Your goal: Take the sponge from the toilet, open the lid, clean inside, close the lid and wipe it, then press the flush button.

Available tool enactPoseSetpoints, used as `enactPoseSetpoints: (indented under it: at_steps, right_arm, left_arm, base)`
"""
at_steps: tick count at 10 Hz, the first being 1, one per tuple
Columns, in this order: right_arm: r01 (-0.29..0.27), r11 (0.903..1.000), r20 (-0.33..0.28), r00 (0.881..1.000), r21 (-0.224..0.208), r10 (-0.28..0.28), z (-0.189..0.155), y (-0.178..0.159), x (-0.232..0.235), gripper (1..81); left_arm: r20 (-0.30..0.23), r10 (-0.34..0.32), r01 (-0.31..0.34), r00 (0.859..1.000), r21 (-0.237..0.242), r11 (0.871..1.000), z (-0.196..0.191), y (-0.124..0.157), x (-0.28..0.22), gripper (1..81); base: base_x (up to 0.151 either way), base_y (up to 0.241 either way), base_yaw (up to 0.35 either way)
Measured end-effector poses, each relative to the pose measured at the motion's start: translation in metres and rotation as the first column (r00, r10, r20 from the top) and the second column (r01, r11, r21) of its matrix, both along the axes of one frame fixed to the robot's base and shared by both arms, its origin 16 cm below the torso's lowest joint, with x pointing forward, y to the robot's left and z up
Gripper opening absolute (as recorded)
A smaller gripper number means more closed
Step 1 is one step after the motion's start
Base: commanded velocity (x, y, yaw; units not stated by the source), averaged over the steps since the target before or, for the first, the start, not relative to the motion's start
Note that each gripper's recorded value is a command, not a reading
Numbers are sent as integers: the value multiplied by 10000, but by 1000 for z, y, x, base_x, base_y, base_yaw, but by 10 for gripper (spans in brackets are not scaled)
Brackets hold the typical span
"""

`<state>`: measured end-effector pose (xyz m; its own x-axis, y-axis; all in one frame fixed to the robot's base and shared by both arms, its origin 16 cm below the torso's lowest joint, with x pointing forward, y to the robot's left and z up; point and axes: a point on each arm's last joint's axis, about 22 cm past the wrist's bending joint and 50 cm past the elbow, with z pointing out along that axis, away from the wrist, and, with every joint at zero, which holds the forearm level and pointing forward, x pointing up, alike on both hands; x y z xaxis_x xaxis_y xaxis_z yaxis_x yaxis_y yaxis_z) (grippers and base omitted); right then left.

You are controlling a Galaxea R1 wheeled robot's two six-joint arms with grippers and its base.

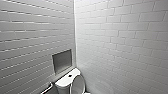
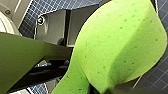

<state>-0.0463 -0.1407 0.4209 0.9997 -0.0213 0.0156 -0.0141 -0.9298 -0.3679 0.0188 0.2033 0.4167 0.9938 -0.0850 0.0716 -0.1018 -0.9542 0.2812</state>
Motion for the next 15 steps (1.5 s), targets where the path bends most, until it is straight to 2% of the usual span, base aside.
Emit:
enactPoseSetpoints:
  at_steps: [3,4,7,10,13,15]
  right_arm:
    - [46,10000,243,9997,-2,-46,0,0,18,10]
    - [37,10000,186,9998,-4,-37,0,0,15,10]
    - [105,9999,240,9997,3,-105,0,0,17,10]
    - [77,10000,35,10000,13,-77,0,0,4,10]
    - [321,9995,-60,9995,19,-321,0,-1,3,10]
    - [314,9992,-38,9995,250,-313,4,1,5,10]
  left_arm:
    - [238,3,-3,9997,2,10000,1,0,17,811]
    - [139,-13,13,9999,2,10000,1,0,12,811]
    - [243,-5,5,9997,3,10000,1,0,20,811]
    - [66,-16,16,10000,2,10000,0,0,6,811]
    - [99,-13,13,9999,2,10000,1,0,9,811]
    - [89,-20,21,10000,-32,10000,1,0,8,811]
  base:
    - [89,0,0]
    - [89,0,0]
    - [0,0,0]
    - [0,0,0]
    - [0,0,0]
    - [0,0,0]
